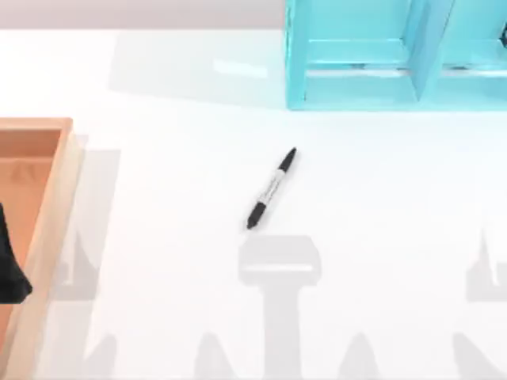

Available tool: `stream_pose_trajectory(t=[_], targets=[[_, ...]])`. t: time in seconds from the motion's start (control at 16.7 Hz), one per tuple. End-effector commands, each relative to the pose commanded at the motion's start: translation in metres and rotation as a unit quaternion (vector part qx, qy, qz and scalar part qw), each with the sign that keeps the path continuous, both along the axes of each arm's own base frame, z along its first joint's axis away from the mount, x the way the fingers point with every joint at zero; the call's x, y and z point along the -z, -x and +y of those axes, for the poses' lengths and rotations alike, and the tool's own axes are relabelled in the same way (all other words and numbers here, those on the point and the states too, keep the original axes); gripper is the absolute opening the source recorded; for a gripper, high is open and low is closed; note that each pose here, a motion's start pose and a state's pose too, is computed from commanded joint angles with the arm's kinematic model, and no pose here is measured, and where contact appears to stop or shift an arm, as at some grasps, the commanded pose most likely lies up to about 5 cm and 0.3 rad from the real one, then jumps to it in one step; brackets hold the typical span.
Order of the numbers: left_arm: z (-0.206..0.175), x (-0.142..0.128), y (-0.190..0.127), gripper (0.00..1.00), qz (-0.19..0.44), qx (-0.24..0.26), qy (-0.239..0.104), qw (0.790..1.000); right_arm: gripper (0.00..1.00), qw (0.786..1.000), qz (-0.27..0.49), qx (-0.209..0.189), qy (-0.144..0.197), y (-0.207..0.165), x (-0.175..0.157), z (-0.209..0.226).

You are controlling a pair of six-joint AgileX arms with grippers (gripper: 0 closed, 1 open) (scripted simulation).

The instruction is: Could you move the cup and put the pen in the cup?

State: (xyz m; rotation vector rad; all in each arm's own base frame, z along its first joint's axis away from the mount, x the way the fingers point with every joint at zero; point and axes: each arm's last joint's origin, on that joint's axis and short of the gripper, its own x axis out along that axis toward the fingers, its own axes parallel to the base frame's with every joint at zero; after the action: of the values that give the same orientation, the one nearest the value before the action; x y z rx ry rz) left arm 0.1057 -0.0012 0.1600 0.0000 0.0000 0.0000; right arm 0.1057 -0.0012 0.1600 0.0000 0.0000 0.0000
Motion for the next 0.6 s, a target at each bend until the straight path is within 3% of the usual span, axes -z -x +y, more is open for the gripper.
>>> stream_pose_trajectory(t=[0.3, 0.6], targets=[[0.001, -0.011, 0.0, 1.0, 0.03, -0.005, -0.005, 1.0, 1.0, 1.0, 0.0, 0.0, 0.0, 0.0, 0.0, 0.0], [0.006, -0.055, -0.015, 1.0, 0.17, -0.02, -0.023, 0.985, 1.0, 1.0, 0.0, 0.0, 0.0, 0.0, 0.0, 0.0]])
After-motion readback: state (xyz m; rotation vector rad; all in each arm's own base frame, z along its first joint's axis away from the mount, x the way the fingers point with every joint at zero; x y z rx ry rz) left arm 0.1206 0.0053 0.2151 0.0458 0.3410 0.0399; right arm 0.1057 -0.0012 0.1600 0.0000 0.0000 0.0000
